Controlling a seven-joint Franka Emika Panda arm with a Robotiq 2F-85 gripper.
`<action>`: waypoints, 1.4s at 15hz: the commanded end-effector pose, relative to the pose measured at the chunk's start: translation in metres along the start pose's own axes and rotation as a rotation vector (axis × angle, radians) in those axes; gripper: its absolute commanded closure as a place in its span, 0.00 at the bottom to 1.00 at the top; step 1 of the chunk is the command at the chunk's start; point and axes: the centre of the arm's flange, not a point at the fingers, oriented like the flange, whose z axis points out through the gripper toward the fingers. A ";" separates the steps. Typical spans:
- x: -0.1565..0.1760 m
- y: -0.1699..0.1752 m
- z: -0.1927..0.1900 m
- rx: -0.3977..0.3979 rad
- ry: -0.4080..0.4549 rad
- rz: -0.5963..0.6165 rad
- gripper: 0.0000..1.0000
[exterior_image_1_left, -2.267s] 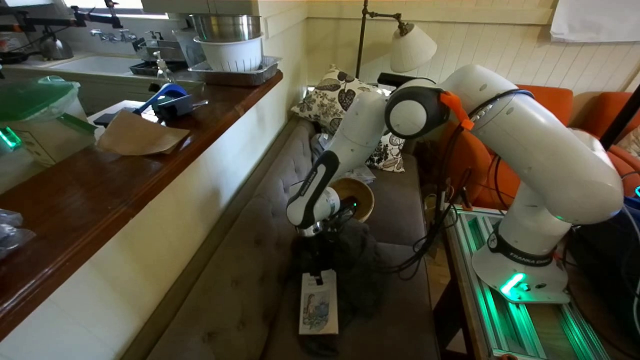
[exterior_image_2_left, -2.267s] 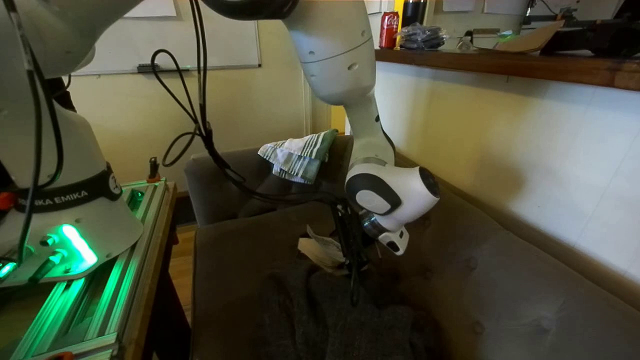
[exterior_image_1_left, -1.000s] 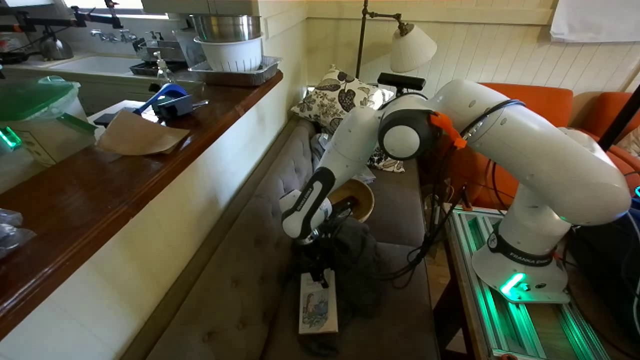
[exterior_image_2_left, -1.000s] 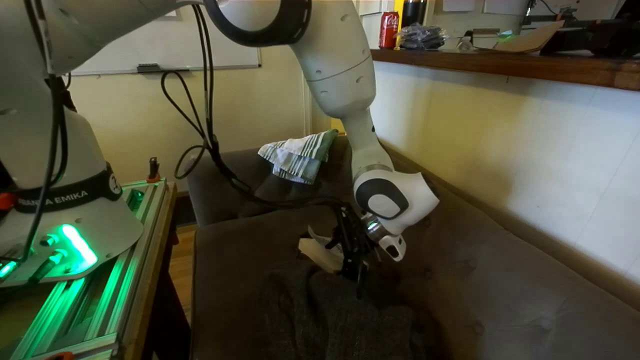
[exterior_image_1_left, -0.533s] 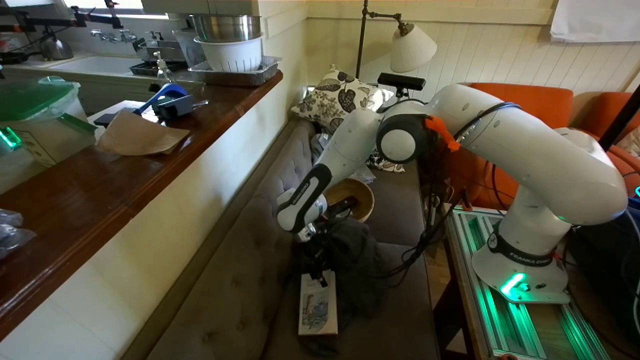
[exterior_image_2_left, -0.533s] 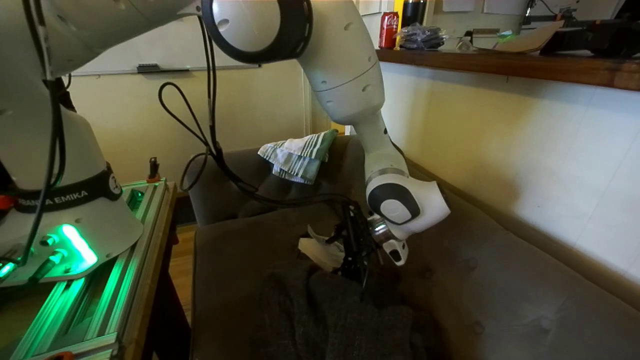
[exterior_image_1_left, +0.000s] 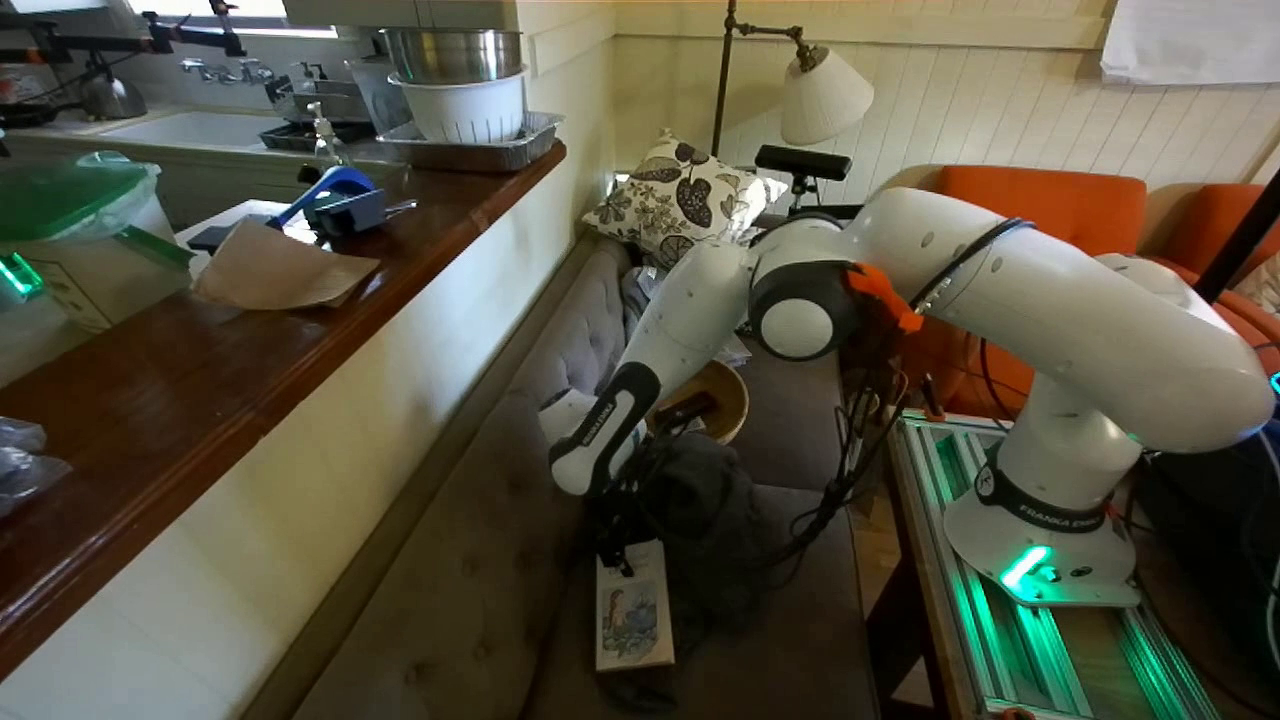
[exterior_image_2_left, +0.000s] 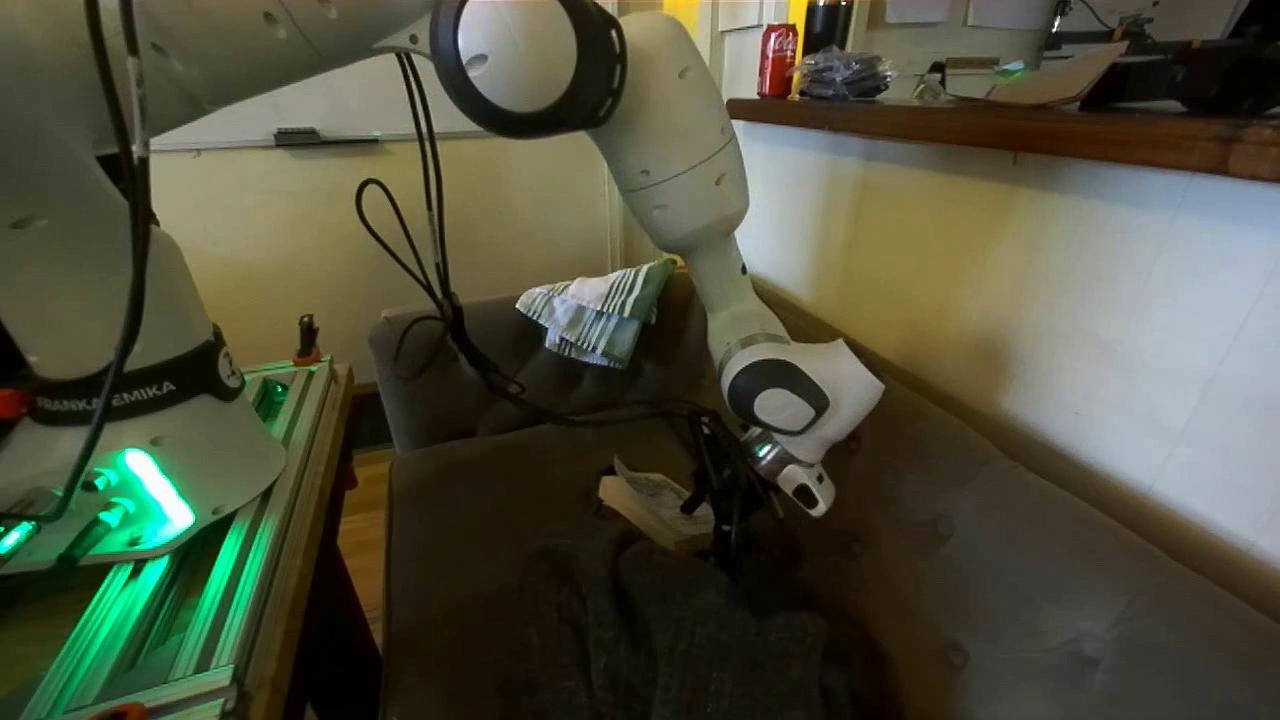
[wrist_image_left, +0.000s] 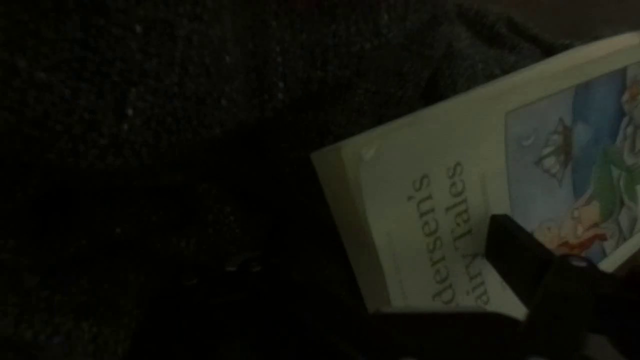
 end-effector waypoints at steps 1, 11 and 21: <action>-0.021 -0.012 -0.025 -0.139 0.108 0.045 0.00; -0.019 -0.004 -0.002 -0.165 -0.011 0.016 0.00; -0.025 -0.023 0.003 -0.029 -0.120 -0.063 0.00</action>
